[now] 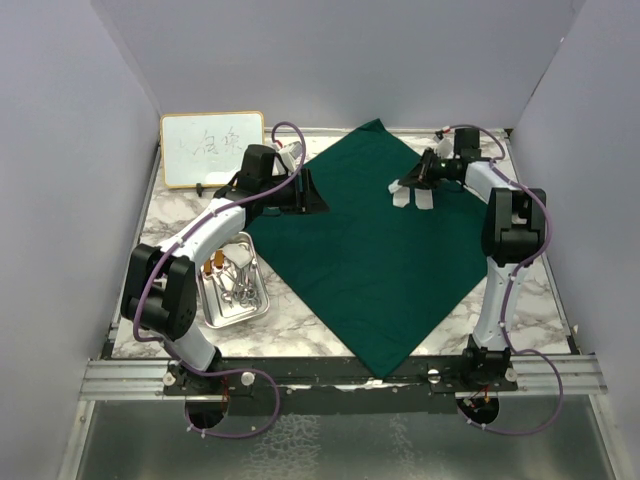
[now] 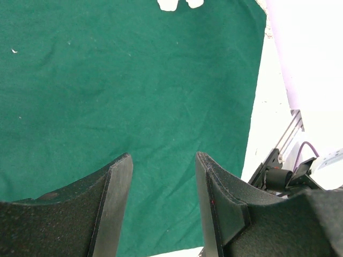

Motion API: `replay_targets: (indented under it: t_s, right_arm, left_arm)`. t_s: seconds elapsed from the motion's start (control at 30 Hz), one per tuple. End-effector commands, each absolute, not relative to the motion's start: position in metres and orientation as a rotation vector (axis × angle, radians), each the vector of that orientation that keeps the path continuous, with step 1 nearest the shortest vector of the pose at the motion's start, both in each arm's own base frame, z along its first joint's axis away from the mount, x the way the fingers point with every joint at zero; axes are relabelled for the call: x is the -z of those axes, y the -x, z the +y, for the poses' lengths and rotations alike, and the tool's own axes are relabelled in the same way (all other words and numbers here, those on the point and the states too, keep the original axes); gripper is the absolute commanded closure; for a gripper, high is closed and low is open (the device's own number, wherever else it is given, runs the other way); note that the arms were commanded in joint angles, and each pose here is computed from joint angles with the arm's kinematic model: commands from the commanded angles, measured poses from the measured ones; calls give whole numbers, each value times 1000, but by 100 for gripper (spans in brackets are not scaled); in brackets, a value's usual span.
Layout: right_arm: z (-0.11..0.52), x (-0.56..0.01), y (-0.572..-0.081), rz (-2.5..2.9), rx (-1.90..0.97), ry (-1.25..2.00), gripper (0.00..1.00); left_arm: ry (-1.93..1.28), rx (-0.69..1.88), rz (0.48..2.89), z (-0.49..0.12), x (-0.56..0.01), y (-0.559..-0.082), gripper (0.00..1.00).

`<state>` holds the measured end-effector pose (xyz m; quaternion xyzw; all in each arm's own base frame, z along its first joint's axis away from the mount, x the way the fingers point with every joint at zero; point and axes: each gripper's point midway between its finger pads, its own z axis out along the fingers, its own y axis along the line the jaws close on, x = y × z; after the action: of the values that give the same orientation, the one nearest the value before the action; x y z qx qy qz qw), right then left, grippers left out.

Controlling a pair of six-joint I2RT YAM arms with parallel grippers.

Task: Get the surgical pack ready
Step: Adjust the medical item in the surgical kit.

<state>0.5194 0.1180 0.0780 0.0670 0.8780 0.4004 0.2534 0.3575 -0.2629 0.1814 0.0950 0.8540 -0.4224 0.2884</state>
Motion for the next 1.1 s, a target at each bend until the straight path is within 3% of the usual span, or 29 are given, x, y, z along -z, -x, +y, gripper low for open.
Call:
replay_targets:
  t_s: [0.0,1.07]
  right_arm:
    - [116,-73,-514,2383,-1157,-206,99]
    - [97,-58,-500,2429,-1084,-292,99]
  left_arm:
    - [-284,1163,2228,-266,-198,-353,47]
    - [-286,1191,2235,-268,-195,-351,47]
